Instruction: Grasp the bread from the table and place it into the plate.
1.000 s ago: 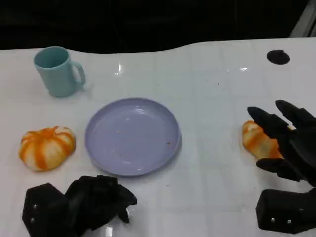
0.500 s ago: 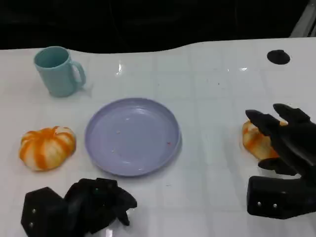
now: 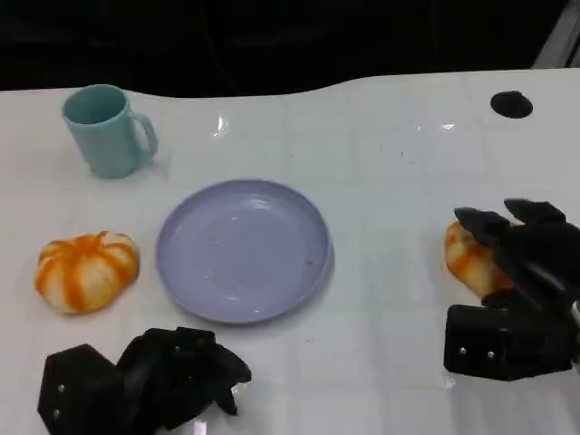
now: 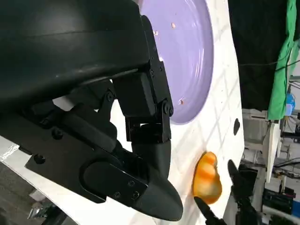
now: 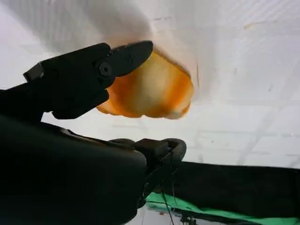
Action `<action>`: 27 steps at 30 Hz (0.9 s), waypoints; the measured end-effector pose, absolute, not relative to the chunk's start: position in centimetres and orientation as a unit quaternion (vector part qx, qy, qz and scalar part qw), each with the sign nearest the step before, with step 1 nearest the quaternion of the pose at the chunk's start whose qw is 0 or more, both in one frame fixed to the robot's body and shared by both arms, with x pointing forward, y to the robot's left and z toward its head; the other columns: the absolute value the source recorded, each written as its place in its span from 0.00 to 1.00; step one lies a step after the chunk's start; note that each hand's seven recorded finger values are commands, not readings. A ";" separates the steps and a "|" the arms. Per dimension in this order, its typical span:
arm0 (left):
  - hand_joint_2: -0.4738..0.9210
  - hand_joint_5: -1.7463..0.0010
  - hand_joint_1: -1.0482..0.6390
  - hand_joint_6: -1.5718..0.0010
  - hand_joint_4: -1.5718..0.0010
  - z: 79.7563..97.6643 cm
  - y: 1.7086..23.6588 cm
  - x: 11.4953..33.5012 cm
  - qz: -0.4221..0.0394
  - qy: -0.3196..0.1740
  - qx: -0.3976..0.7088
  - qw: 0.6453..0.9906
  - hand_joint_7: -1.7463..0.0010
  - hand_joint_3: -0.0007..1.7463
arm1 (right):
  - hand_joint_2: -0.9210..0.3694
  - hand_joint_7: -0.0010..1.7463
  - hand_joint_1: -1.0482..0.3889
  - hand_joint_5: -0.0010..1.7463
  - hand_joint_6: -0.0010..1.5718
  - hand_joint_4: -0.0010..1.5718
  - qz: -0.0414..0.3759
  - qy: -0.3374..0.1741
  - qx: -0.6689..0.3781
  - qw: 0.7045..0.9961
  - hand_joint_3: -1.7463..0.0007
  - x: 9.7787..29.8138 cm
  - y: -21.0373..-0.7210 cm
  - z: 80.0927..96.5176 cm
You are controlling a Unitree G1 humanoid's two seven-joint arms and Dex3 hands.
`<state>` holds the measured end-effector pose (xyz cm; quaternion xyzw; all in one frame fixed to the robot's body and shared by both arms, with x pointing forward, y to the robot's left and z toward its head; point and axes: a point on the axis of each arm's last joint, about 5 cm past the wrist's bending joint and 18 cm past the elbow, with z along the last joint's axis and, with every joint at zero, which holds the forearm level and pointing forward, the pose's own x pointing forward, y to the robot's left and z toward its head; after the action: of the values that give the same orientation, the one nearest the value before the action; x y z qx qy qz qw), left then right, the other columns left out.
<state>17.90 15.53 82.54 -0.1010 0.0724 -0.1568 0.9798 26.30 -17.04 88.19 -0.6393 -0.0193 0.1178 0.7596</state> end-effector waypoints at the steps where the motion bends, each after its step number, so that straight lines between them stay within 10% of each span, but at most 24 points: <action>1: 0.91 0.14 0.00 0.06 0.43 82.5 15.5 17.9 -0.157 0.072 -0.101 0.980 0.74 0.01 | 0.04 0.03 0.59 0.11 0.40 0.38 0.119 -0.015 -0.641 0.758 1.00 26.4 -17.1 88.0; 4: 0.91 0.14 0.00 0.06 0.43 82.5 15.5 17.9 -0.156 0.072 -0.101 0.980 0.74 0.01 | 0.01 0.09 0.66 0.20 0.72 0.73 0.109 -0.023 -0.632 0.767 0.99 26.5 -17.2 87.5; 6: 0.91 0.14 0.00 0.06 0.43 82.5 15.5 17.9 -0.157 0.072 -0.101 0.980 0.74 0.01 | 0.01 0.20 0.70 0.73 0.81 0.65 0.098 -0.043 -0.616 0.780 0.95 26.7 -17.3 87.4; 9: 0.91 0.15 0.00 0.06 0.43 82.6 15.5 17.9 -0.157 0.072 -0.101 0.980 0.74 0.01 | 0.03 0.76 0.70 0.97 0.57 0.59 0.083 -0.074 -0.603 0.790 0.90 27.0 -17.4 87.2; 19: 0.92 0.14 0.00 0.07 0.43 82.6 15.5 17.9 -0.157 0.072 -0.100 0.980 0.73 0.01 | 0.10 0.95 0.70 1.00 0.43 0.56 0.056 -0.119 -0.589 0.798 0.85 26.9 -17.3 86.3; 27: 0.92 0.15 0.00 0.07 0.43 82.6 15.5 17.9 -0.156 0.072 -0.100 0.980 0.73 0.01 | 0.39 0.99 0.72 1.00 0.46 0.58 0.041 -0.149 -0.557 0.816 0.41 27.0 -16.7 86.5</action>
<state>17.86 15.45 82.57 -0.1003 0.0717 -0.1557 0.9801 26.97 -16.72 86.49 -0.5570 -0.1488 0.0410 0.8160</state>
